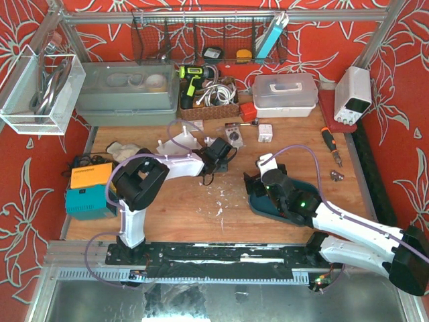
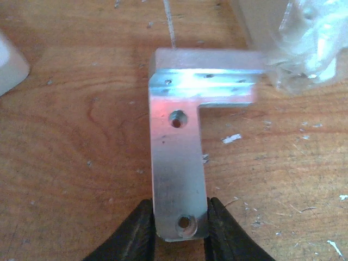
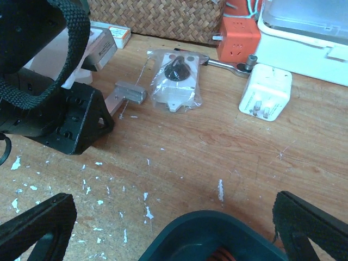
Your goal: Install the large spring
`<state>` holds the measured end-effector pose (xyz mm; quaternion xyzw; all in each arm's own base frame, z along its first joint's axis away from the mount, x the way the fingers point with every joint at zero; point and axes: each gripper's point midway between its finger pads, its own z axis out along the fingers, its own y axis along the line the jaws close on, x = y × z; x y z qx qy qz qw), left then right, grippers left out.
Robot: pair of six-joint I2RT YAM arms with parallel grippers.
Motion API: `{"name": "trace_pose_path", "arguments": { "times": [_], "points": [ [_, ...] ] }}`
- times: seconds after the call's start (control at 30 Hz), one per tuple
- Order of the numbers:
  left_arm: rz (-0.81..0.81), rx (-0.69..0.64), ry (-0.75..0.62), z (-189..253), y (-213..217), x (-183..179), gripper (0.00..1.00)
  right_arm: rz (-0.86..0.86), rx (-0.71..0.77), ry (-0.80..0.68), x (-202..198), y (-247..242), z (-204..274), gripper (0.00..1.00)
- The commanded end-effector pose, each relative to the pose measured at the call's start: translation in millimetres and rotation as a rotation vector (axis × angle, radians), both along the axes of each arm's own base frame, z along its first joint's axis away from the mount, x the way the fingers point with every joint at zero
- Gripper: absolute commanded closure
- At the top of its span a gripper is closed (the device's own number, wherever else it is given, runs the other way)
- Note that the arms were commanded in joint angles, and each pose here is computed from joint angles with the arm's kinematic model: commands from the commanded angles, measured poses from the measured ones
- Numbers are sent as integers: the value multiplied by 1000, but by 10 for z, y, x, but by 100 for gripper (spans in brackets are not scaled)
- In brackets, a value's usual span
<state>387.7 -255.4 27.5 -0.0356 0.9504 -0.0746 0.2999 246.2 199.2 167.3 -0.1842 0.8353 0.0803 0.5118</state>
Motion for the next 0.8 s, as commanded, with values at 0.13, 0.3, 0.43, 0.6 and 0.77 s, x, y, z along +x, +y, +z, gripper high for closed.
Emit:
{"name": "trace_pose_path", "arguments": {
  "times": [0.13, 0.3, 0.43, 0.6, 0.77],
  "points": [
    [-43, -33, -12, 135, -149, 152, 52, -45, 0, -10, 30, -56, 50, 1],
    [-97, -93, -82, 540, -169, 89, 39, -146, 14, -3, 68, -190, 70, 1],
    [-181, -161, -201, 1052, -167, -34, 18, -337, -18, 39, 96, -508, 7, 1],
    [-256, -227, -339, 1553, -63, -288, 0, -457, -72, 225, -22, -763, -157, 1],
    [-306, -212, -413, 1641, -44, -595, 0, -483, -86, 415, -182, -966, -418, 13]
  ]
}}
